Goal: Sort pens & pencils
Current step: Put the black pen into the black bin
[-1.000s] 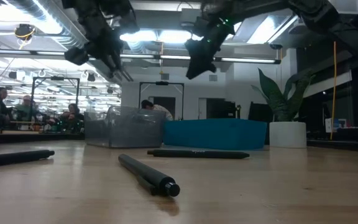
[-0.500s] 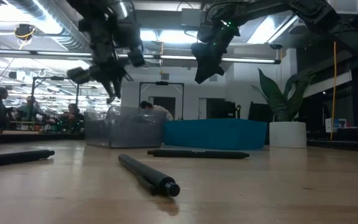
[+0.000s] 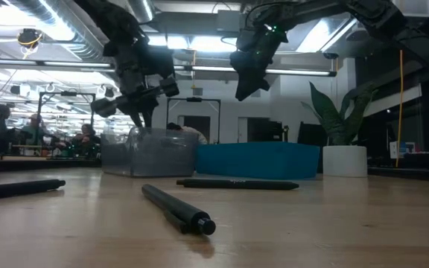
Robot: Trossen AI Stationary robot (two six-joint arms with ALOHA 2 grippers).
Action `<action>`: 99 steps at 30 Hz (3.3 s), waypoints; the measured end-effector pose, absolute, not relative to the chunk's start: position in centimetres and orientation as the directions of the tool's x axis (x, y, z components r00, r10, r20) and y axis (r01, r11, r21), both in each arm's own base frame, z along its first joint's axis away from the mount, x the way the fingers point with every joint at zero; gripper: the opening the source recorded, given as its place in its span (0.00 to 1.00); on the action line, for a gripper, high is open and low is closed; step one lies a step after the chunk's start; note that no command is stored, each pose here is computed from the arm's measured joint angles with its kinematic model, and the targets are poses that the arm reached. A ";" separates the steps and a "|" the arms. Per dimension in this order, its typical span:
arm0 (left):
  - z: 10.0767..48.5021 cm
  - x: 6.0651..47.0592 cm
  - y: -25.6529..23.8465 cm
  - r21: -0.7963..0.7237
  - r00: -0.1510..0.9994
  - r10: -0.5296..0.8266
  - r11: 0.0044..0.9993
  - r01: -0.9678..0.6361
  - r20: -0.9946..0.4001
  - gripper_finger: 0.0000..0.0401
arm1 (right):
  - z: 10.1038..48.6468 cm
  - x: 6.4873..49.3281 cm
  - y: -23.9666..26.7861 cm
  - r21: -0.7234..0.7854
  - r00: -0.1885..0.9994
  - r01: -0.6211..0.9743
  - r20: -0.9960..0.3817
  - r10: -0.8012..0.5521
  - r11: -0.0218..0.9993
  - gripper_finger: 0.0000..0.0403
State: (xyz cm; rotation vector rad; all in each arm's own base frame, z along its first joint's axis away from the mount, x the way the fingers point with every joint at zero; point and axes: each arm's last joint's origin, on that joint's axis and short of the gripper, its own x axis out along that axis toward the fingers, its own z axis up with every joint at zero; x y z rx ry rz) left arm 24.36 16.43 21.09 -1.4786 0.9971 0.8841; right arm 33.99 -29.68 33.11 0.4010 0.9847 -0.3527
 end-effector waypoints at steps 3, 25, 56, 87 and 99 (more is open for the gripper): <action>21.1 24.1 16.7 -0.366 0.372 -0.112 -0.066 -0.928 -0.922 0.07 | 33.1 34.0 -29.7 0.166 0.507 0.460 -0.856 -0.105 0.872 0.22; 21.8 25.3 17.6 -0.469 0.473 0.025 0.086 -0.879 -0.881 0.28 | 33.1 33.9 -29.6 0.171 0.499 0.465 -0.861 -0.098 0.868 0.22; 29.7 24.2 -10.1 -0.587 0.617 -0.224 0.650 -0.482 -0.754 0.27 | 32.7 33.7 -28.6 0.222 0.436 0.527 -0.899 -0.037 0.820 0.22; 23.4 23.9 -15.6 -0.413 0.413 0.009 0.011 -0.911 -0.911 0.27 | 32.6 34.4 -27.6 0.214 0.433 0.486 -0.901 -0.020 0.847 0.22; 20.5 24.5 -16.3 -0.267 0.267 0.013 -0.010 -0.964 -0.964 0.27 | 32.6 34.4 -27.6 0.231 0.445 0.472 -0.896 -0.003 0.851 0.22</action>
